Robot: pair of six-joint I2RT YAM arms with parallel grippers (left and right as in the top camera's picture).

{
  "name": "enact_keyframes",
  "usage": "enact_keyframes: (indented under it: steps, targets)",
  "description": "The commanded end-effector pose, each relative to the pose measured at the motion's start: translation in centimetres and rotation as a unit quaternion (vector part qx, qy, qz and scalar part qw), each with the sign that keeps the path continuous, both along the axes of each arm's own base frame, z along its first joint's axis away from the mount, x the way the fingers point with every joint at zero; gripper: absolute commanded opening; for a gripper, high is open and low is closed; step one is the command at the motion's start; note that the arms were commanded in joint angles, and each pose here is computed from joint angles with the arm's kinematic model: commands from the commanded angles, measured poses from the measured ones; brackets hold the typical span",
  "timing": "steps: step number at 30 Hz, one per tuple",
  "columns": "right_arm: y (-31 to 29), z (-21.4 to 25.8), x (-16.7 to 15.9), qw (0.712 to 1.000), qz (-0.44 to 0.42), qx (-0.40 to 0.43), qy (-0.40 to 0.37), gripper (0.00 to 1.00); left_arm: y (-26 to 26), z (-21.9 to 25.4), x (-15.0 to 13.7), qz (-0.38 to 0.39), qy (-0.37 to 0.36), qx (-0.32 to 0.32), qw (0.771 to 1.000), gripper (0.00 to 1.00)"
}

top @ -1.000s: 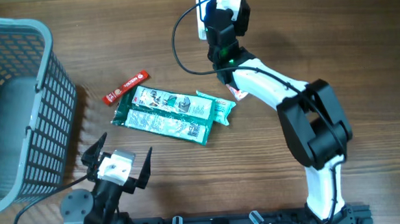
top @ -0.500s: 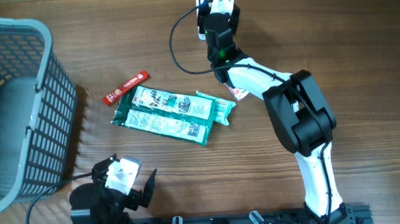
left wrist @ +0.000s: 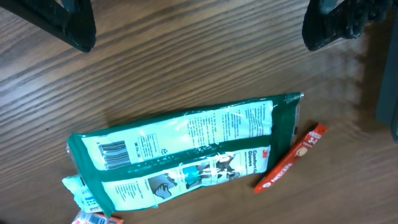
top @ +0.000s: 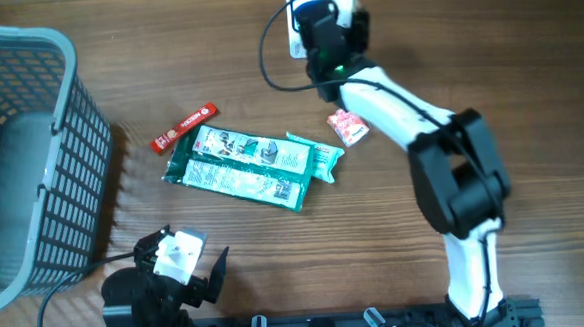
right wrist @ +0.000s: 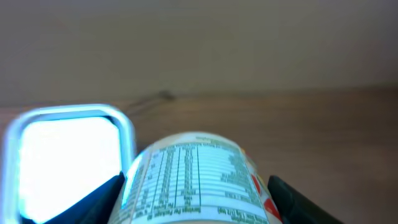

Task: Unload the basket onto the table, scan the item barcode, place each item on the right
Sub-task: 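Carry the tin right and set it at the right table edge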

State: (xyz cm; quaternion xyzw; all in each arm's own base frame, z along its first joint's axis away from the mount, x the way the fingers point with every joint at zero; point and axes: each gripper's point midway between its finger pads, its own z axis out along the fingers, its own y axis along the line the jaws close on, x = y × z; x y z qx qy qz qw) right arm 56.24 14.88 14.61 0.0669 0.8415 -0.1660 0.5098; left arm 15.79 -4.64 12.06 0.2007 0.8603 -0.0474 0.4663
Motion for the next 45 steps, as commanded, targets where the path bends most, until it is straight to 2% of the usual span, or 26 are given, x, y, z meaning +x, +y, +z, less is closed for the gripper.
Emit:
enact_keyframes:
  steps: [1, 4, 5, 7, 10, 13, 16, 20, 22, 24, 27, 33, 38, 42, 43, 44, 45]
  targets:
    - [-9.5, 7.2, -3.2, 0.985, -0.128, 0.113, -0.020, 0.53, -0.2, -0.1, 0.0, -0.005, 0.001, -0.003, 1.000, 1.00]
    - [-16.4, 6.5, -6.8, 0.963, -0.182, 0.192, 0.056, 0.55, -0.2, -0.1, 0.0, -0.005, 0.001, -0.003, 1.000, 1.00]
    - [-20.8, 5.3, -8.9, 0.943, -0.210, 0.235, 0.104, 0.55, -0.2, -0.1, 0.0, -0.005, 0.001, -0.003, 1.000, 1.00]
    - [-25.1, 3.6, -11.2, 0.919, -0.250, 0.272, 0.141, 0.54, -0.2, -0.1, 0.0, -0.005, 0.001, -0.003, 1.000, 1.00]
    - [-31.5, 0.5, -14.5, 0.874, -0.312, 0.330, 0.175, 0.54, -0.2, -0.1, 0.0, -0.005, 0.001, -0.003, 1.000, 1.00]
    - [-38.5, -3.1, -18.4, 0.815, -0.385, 0.391, 0.186, 0.54, -0.2, -0.1, 0.0, -0.005, 0.001, -0.003, 1.000, 1.00]
    - [-42.2, -5.9, -21.1, 0.785, -0.419, 0.410, 0.200, 0.56, -0.2, -0.1, 0.0, -0.005, 0.001, -0.003, 1.000, 1.00]
    - [-45.1, -9.2, -24.2, 0.759, -0.450, 0.411, 0.229, 0.59, -0.2, -0.1, 0.0, -0.005, 0.001, -0.003, 1.000, 1.00]
    - [-46.1, -9.3, -25.1, 0.752, -0.462, 0.414, 0.223, 0.59, -0.2, -0.1, 0.0, -0.005, 0.001, -0.003, 1.000, 1.00]
    - [-46.8, -9.1, -25.7, 0.748, -0.468, 0.417, 0.218, 0.60, -0.2, -0.1, 0.0, -0.005, 0.001, -0.003, 1.000, 1.00]
    - [-47.1, -8.5, -26.1, 0.754, -0.461, 0.412, 0.223, 1.00, -0.2, -0.1, 0.0, -0.005, 0.001, -0.003, 1.000, 1.00]
    - [-46.5, -4.5, -25.7, 0.771, -0.451, 0.404, 0.196, 1.00, -0.2, -0.1, 0.0, -0.005, 0.001, -0.003, 1.000, 1.00]
    - [-42.4, 2.8, -23.7, 0.812, -0.391, 0.409, 0.143, 1.00, -0.2, -0.1, 0.0, -0.005, 0.001, -0.003, 1.000, 1.00]
    - [-35.2, 6.3, -23.1, 0.835, -0.329, 0.406, 0.173, 0.99, -0.2, -0.1, 0.0, -0.005, 0.001, -0.003, 1.000, 1.00]
    - [-33.1, 6.3, -23.1, 0.837, -0.314, 0.405, 0.193, 0.93, -0.2, -0.1, 0.0, -0.005, 0.001, -0.003, 1.000, 1.00]
    - [-31.6, 6.1, -23.1, 0.835, -0.309, 0.403, 0.211, 0.80, -0.2, -0.1, 0.0, -0.005, 0.001, -0.003, 1.000, 1.00]
    - [-30.2, 5.7, -23.2, 0.831, -0.311, 0.400, 0.229, 0.59, -0.2, -0.1, 0.0, -0.005, 0.001, -0.003, 1.000, 1.00]
